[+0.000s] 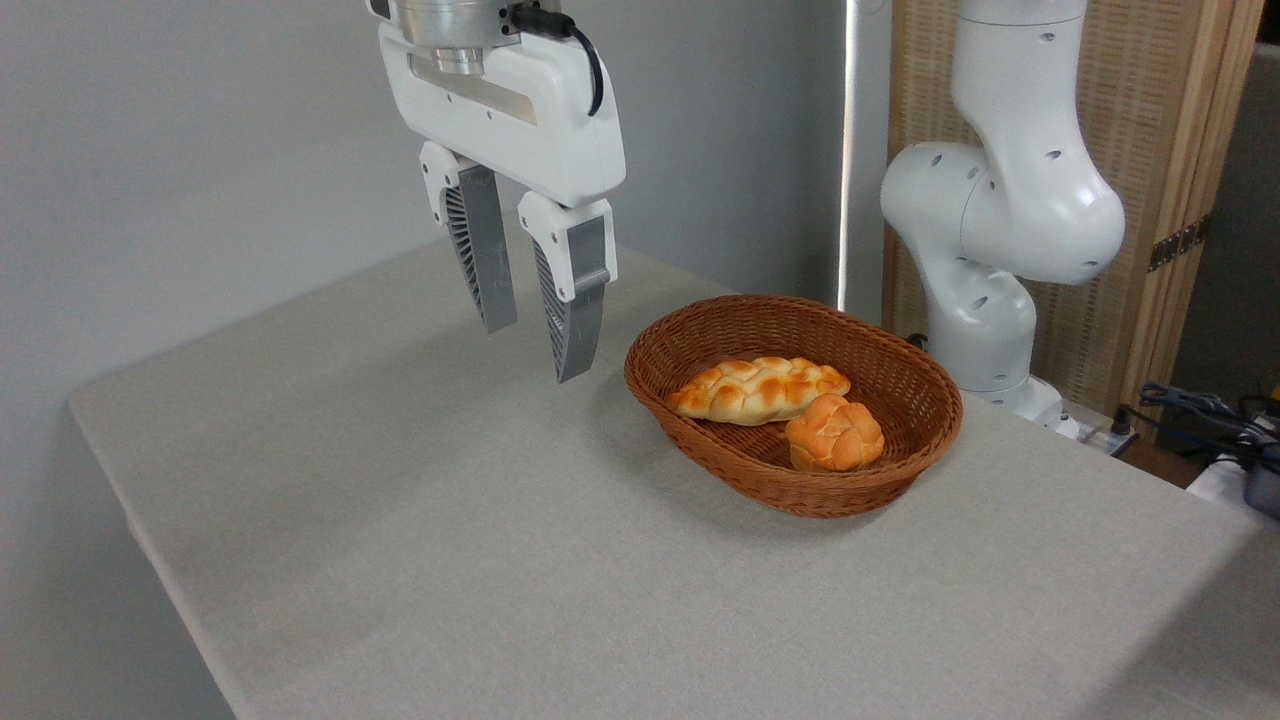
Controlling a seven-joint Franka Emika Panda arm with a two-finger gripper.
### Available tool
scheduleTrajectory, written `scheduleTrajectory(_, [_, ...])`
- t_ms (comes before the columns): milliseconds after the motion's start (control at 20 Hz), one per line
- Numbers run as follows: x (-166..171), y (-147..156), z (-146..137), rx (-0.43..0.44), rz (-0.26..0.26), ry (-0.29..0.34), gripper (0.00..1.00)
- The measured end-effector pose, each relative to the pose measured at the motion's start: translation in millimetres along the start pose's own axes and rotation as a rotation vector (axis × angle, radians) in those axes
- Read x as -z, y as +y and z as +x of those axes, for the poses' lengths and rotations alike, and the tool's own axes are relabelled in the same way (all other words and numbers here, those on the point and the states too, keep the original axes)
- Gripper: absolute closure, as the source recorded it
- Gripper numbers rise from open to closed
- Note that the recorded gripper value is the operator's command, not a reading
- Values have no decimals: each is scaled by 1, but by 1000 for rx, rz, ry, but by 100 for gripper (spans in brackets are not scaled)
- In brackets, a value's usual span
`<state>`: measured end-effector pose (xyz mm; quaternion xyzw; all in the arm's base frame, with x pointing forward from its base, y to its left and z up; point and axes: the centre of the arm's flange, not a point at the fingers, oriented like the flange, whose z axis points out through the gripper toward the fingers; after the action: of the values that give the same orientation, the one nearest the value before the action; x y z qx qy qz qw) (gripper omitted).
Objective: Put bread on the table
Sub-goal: 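Move the open gripper toward the wicker basket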
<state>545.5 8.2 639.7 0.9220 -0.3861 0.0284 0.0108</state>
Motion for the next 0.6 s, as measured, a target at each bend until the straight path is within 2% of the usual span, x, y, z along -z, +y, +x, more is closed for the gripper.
scheduleTrajectory(600, [-7, 1, -1, 0, -14, -13, 0])
